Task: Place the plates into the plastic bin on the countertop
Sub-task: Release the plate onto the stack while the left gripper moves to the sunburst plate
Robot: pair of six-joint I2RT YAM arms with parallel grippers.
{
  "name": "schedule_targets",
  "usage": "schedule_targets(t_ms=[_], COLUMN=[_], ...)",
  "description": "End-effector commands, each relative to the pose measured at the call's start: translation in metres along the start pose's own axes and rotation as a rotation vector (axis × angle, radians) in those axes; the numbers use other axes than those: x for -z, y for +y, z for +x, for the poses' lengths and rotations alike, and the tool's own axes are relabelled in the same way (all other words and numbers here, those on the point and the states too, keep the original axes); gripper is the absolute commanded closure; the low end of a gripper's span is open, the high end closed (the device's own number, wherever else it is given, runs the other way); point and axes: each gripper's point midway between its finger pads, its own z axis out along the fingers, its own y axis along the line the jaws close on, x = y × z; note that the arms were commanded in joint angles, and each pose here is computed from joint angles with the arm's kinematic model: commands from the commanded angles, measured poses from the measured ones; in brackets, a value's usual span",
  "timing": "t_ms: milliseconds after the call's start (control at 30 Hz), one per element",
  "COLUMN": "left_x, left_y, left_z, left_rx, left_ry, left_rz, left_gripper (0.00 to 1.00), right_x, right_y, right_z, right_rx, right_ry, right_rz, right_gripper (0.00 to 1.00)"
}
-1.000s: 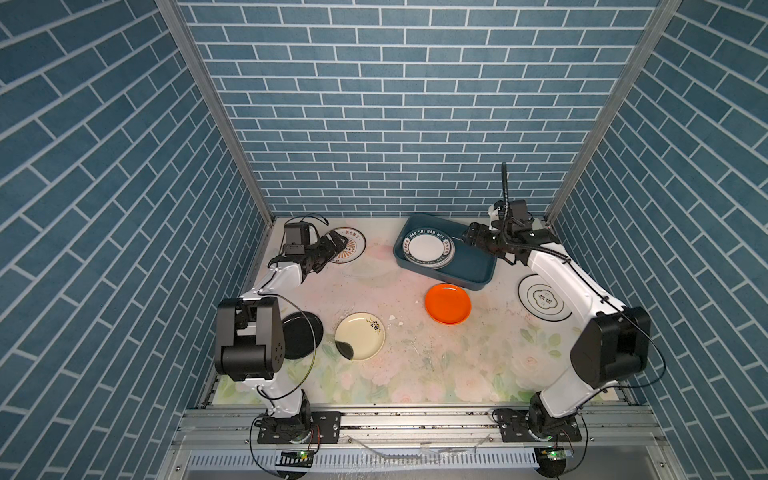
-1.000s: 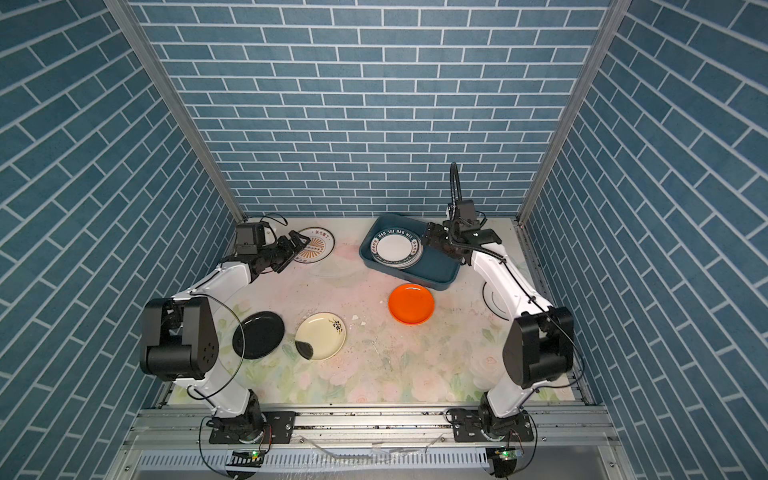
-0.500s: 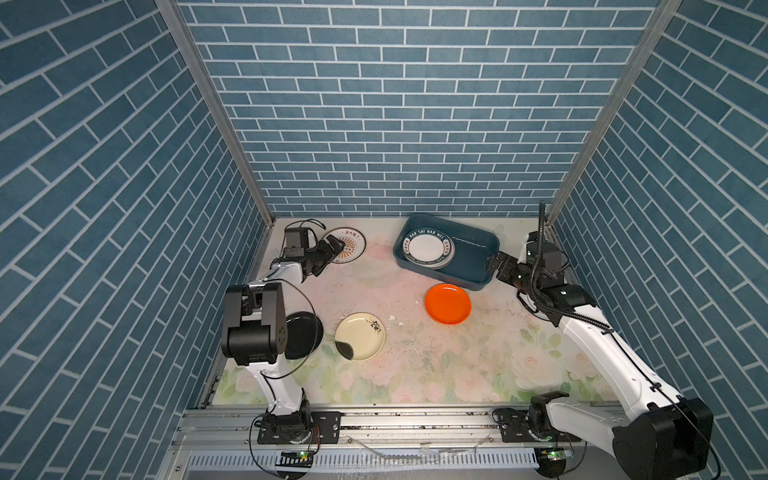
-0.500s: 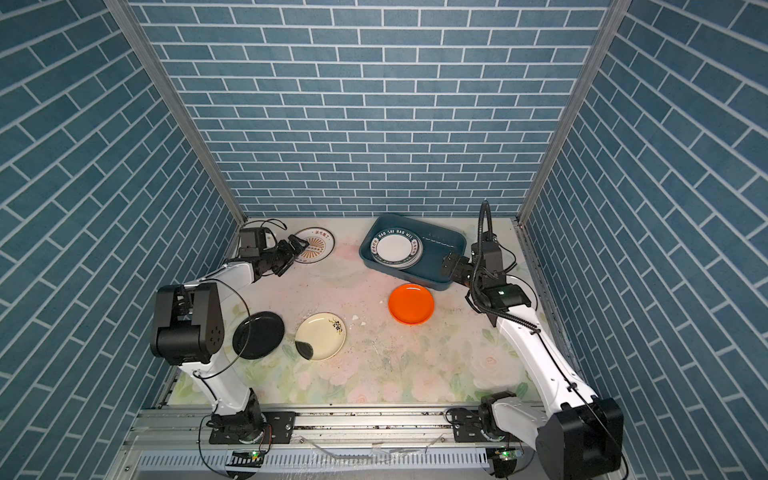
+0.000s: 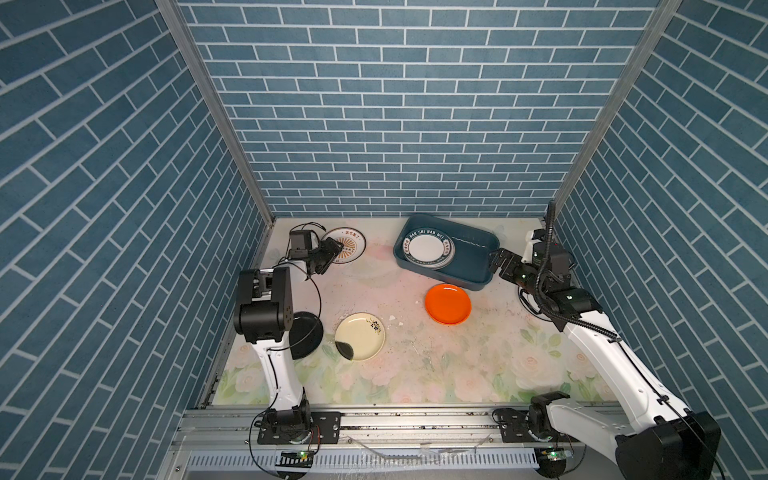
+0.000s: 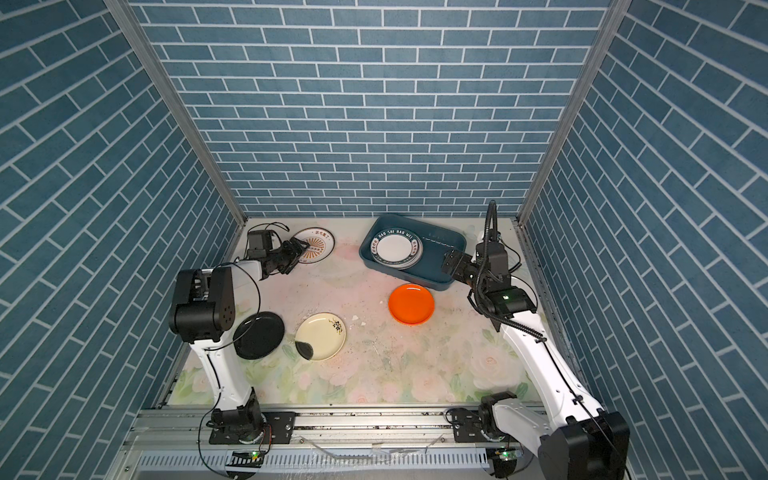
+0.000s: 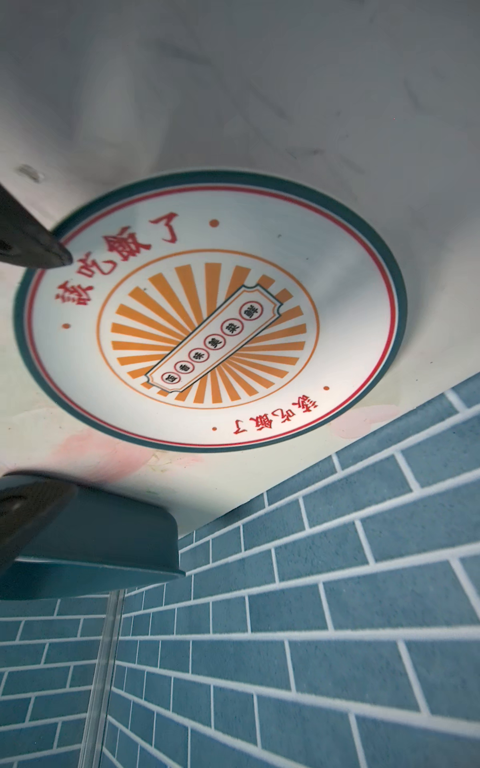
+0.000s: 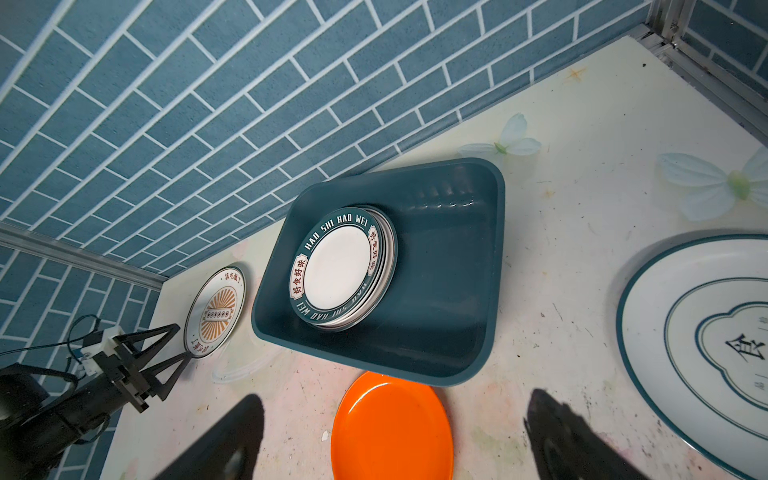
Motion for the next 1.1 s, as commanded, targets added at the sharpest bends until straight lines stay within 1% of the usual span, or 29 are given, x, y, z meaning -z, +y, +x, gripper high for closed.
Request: schedule_targets(t_ms=[0, 233, 433, 667, 800, 933, 1033, 1067], left_x=[-0.006, -0.005, -0.001, 0.019, 0.035, 0.046, 0.047, 0.047], left_y=[-0.002, 0.018, 0.015, -0.005, -0.016, -0.016, -0.007, -0.003], left_z=[-0.011, -0.010, -0.005, 0.000, -0.002, -0.007, -0.011, -0.012], left_rx=[0.028, 0.061, 0.064, 0.024, -0.002, -0.052, -0.088, -0.094], left_ry=[-0.030, -0.060, -0.052, -0.060, -0.087, -0.102, -0.094, -0.089], left_rz=[0.028, -0.046, -0.040, -0.013, -0.018, -0.071, -0.135, -0.157], left_gripper=[0.22, 0.22, 0.23, 0.23, 0.22, 0.20, 0.19, 0.18], right_x=[-0.005, -0.012, -0.018, -0.027, -0.031, -0.035, -0.035, -0.034], right_y=[-0.004, -0.007, -0.012, -0.012, -0.009, -0.009, -0.009, -0.005], right_z=[0.002, 0.003, 0.006, 0.010, 0.011, 0.009, 0.008, 0.011], right_rx=[0.005, 0.027, 0.026, 0.016, 0.013, 0.017, 0.017, 0.016], right_ry=[0.009, 0.031, 0.052, 0.080, 0.088, 0.098, 0.101, 0.117], right_rz=[0.013, 0.030, 0.035, 0.023, 0.005, 0.010, 0.013, -0.011], right_gripper=[0.02, 0.02, 0.02, 0.02, 0.02, 0.02, 0.02, 0.02])
